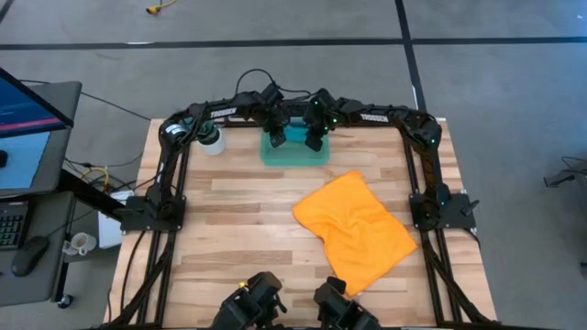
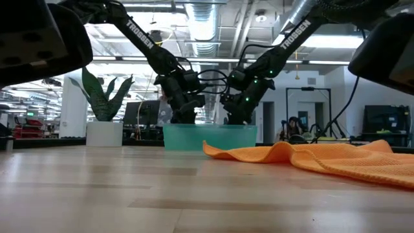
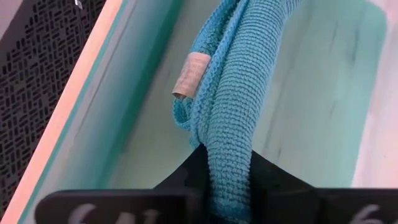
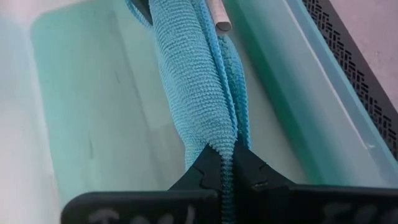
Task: Roll microfiber towels into tight, uniform cylinder then place into a basket
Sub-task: Put the blue microfiber cloth into the green bin, then fold the yellow microfiber cloth
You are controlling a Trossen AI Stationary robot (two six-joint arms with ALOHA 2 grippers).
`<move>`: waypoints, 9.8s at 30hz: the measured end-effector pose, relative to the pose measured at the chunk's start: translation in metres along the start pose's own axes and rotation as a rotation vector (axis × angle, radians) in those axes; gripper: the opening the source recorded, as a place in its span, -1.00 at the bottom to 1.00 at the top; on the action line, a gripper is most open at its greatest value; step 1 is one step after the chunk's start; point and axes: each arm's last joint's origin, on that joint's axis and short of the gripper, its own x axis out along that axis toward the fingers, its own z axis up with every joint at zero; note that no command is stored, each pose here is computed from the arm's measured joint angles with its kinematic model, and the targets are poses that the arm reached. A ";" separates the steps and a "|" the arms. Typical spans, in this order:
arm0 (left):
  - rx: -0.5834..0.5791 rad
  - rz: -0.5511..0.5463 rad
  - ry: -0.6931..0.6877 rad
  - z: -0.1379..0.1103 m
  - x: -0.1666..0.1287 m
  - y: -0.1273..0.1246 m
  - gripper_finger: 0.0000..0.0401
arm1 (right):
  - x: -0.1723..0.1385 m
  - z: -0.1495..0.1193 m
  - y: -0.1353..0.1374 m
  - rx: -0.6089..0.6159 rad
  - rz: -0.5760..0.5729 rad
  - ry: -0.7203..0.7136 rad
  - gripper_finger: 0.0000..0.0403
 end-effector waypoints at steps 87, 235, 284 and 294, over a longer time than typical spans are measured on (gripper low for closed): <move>0.282 -0.209 -0.394 -0.123 -0.080 -0.227 -0.36 | -0.156 -0.088 0.293 0.107 -0.244 0.034 -0.19; 0.261 -0.136 0.103 -0.139 0.010 -0.335 -0.36 | -0.101 -0.216 0.438 0.537 -0.448 0.145 -0.19; 0.488 -0.024 0.063 -0.141 0.001 -0.343 -0.36 | -0.065 -0.137 0.359 0.489 -0.384 0.611 -0.95; 0.535 0.044 0.225 -0.148 -0.007 -0.337 -0.36 | -0.050 -0.127 0.313 0.397 -0.446 0.628 -0.96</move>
